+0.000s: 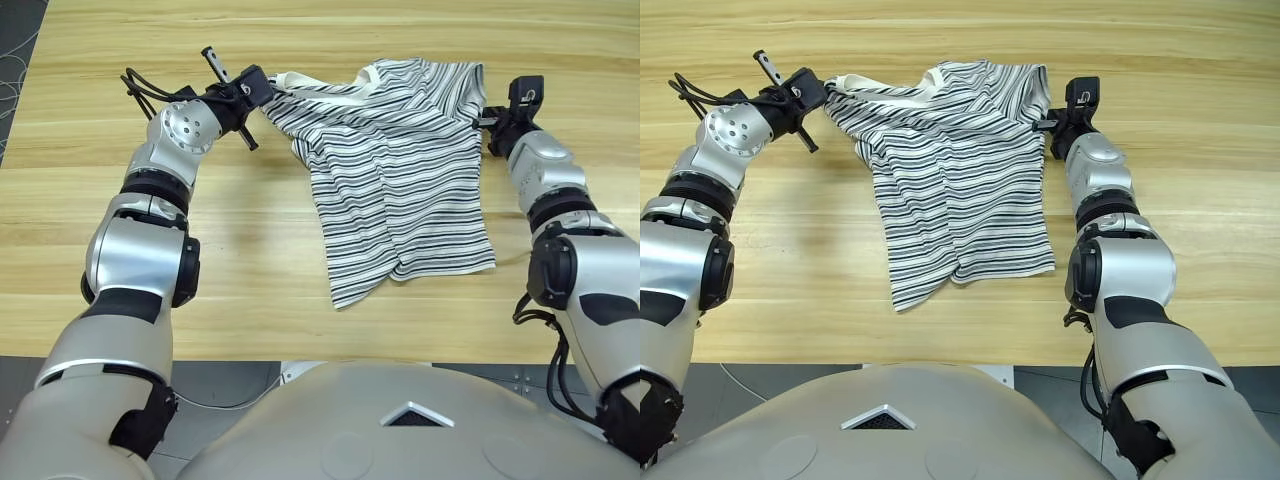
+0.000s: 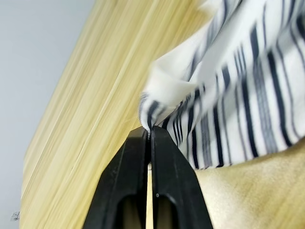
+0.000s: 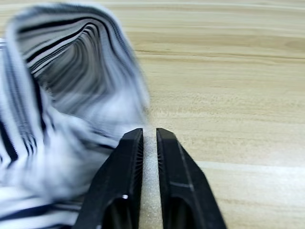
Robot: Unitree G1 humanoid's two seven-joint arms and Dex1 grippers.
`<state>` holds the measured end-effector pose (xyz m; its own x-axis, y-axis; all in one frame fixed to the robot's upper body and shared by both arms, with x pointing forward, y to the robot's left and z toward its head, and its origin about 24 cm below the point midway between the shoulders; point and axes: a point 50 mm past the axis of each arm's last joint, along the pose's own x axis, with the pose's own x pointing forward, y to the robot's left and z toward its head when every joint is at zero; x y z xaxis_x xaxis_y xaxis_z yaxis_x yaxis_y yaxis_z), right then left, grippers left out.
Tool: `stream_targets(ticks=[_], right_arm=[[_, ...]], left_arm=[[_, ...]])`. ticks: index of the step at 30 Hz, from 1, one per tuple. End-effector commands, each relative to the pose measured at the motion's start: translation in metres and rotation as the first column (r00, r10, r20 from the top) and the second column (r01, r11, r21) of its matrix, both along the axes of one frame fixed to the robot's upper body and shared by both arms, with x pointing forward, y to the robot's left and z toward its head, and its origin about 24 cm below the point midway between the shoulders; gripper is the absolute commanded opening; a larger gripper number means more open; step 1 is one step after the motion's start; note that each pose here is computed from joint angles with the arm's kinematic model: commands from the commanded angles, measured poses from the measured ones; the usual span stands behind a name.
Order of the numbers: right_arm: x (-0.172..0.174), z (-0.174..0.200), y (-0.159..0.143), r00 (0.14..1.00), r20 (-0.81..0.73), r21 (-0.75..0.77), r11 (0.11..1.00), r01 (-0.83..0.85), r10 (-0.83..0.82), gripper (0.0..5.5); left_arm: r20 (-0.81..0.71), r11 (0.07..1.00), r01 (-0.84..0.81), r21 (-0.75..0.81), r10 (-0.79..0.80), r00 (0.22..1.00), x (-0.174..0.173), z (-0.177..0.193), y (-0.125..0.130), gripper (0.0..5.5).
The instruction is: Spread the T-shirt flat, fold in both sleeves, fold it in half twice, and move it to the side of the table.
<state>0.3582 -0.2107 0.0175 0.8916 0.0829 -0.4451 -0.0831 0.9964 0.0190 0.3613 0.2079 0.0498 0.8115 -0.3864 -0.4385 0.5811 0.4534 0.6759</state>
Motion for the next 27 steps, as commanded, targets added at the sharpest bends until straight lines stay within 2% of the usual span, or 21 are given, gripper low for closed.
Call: stream_targets(ticks=[1,4,8,10,12,13,15,19,21,27], right_arm=[[0.007,0.01,0.003,0.999,0.044,-0.003,1.0,0.015,-0.015,1.33],[0.011,0.018,0.0,0.994,0.095,-0.015,0.998,0.06,-0.059,1.81],[0.021,0.039,0.005,0.963,0.252,-0.002,0.995,0.103,-0.099,1.81],[0.026,0.056,0.027,0.919,0.392,0.015,0.999,-0.038,0.029,1.81],[0.023,0.058,0.059,0.865,0.435,0.022,0.957,-0.288,0.25,1.81],[0.018,0.053,0.075,0.829,0.417,0.021,0.908,-0.419,0.373,1.81],[0.011,0.043,0.094,0.786,0.358,0.018,0.838,-0.546,0.504,1.81],[0.017,0.034,0.111,0.858,0.188,-0.005,0.874,-0.485,0.477,1.81],[0.019,0.036,0.119,0.863,0.171,-0.014,0.878,-0.479,0.474,1.81],[0.021,0.046,0.142,0.85,0.2,-0.008,0.869,-0.495,0.487,1.84]], left_arm=[[-0.007,1.0,-0.02,-0.013,0.02,1.0,-0.001,-0.001,0.003,0.1],[-0.003,0.999,-0.032,-0.023,0.032,0.999,-0.001,-0.002,0.003,0.1],[0.042,0.988,-0.138,-0.07,0.142,0.989,0.005,0.002,0.005,0.1],[0.089,0.956,-0.256,-0.141,0.269,0.959,0.011,0.01,0.011,0.1],[0.104,0.909,-0.349,-0.228,0.379,0.92,0.015,0.017,0.018,0.1],[0.085,0.878,-0.38,-0.29,0.419,0.904,0.016,0.02,0.019,0.1],[0.041,0.826,-0.409,-0.388,0.459,0.888,0.019,0.024,0.021,0.1],[-0.024,0.812,-0.401,-0.425,0.433,0.901,0.018,0.022,0.019,0.1],[-0.054,0.817,-0.404,-0.411,0.421,0.906,0.016,0.016,0.018,0.1],[-0.101,0.846,-0.395,-0.359,0.385,0.917,0.011,0.007,0.017,1.04]])
